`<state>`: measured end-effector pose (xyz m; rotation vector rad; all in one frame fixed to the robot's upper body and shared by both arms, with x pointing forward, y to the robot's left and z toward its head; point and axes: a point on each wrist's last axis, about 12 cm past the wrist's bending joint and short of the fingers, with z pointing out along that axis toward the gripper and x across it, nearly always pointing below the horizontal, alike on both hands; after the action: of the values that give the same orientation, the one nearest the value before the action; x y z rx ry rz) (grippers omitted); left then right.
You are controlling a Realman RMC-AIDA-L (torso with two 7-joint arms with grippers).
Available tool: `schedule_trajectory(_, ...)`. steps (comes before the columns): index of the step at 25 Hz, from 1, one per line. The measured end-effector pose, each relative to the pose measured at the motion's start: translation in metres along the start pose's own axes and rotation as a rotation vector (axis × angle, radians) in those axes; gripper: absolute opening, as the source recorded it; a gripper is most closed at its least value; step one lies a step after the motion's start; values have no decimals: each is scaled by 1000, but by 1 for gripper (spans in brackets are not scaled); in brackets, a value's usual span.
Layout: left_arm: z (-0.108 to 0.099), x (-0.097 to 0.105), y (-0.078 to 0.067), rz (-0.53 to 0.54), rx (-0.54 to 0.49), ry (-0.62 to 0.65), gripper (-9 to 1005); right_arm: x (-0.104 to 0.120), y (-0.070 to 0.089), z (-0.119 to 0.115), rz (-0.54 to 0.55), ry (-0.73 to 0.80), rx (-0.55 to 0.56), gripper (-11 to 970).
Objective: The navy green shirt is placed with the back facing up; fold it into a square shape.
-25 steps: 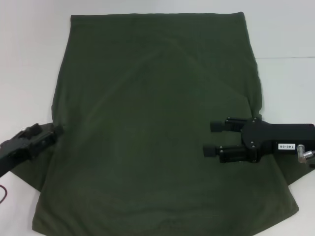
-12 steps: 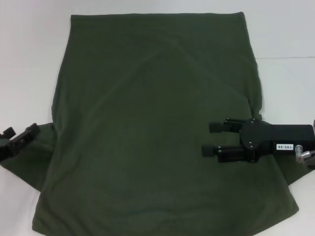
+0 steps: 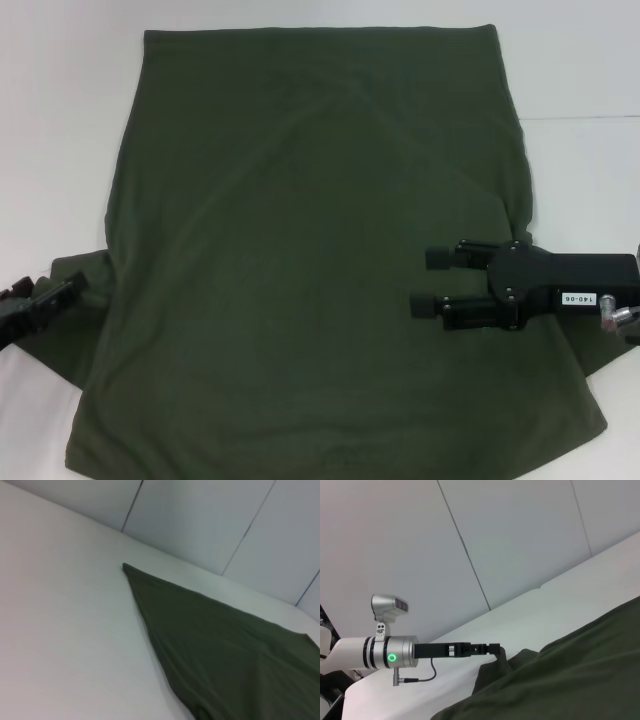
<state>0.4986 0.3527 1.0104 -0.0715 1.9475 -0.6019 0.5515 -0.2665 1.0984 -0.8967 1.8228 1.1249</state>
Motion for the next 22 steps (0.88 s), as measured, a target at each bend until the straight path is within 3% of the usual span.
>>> schedule_trajectory(20,7,2,-7,45,12,40,927,0,0,-1,2,-12,0,906)
schedule_trajectory(22,7,1,-7,49,11,38,796,0,0,-2,3,-16,1,906)
